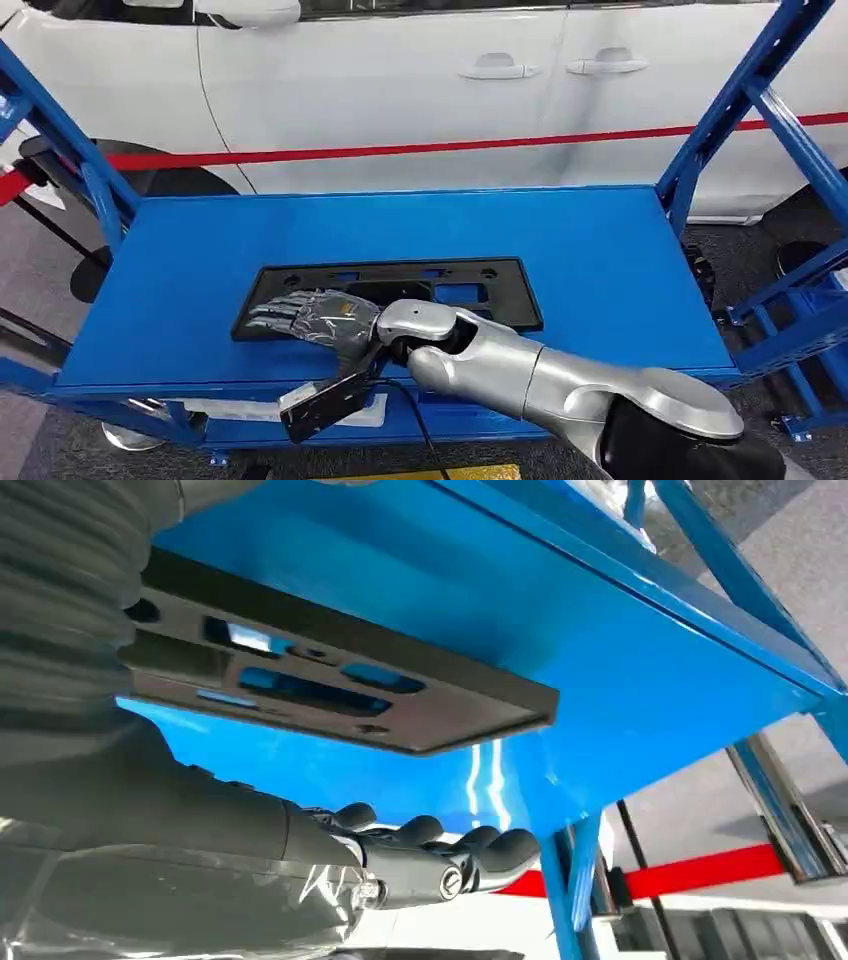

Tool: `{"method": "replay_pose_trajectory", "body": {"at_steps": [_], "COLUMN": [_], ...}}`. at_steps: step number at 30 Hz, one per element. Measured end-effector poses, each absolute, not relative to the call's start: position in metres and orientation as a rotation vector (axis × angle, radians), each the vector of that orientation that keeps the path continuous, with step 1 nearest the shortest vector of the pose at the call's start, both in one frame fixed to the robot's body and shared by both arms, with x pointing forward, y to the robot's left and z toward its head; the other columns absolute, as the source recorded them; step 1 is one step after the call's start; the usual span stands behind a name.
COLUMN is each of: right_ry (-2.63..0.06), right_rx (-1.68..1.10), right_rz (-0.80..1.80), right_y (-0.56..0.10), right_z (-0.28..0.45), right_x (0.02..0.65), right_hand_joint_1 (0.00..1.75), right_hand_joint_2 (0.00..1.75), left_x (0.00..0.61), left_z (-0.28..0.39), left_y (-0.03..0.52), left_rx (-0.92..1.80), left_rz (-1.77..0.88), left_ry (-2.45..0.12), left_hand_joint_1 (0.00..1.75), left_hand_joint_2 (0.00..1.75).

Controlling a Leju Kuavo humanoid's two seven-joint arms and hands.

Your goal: Take the parts from the cabinet and place them on the table.

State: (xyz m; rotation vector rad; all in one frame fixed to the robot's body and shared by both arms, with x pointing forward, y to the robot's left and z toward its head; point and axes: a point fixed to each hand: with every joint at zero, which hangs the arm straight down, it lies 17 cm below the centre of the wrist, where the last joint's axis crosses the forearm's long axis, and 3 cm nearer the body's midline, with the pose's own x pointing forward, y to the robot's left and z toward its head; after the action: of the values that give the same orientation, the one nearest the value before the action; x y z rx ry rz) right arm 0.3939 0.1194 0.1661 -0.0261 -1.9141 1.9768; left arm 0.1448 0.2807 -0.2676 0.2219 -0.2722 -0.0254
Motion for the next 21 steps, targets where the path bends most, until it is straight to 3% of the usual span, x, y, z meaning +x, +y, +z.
{"method": "replay_pose_trajectory", "body": {"at_steps": [21], "right_ry": [-1.737], "right_rx": [-0.123], "right_rz": [1.934], "right_y": [0.079], "right_z": [0.111], "right_x": [0.436], "right_hand_joint_1": [0.0], "right_hand_joint_2": [1.75], "left_x": [0.136], "left_z": [-0.269], "left_y": [0.271], "left_rx": [0.205], "left_rz": [-0.036], "left_ry": [-0.269], "left_hand_joint_1": [0.0], "left_hand_joint_2": [0.0]}}
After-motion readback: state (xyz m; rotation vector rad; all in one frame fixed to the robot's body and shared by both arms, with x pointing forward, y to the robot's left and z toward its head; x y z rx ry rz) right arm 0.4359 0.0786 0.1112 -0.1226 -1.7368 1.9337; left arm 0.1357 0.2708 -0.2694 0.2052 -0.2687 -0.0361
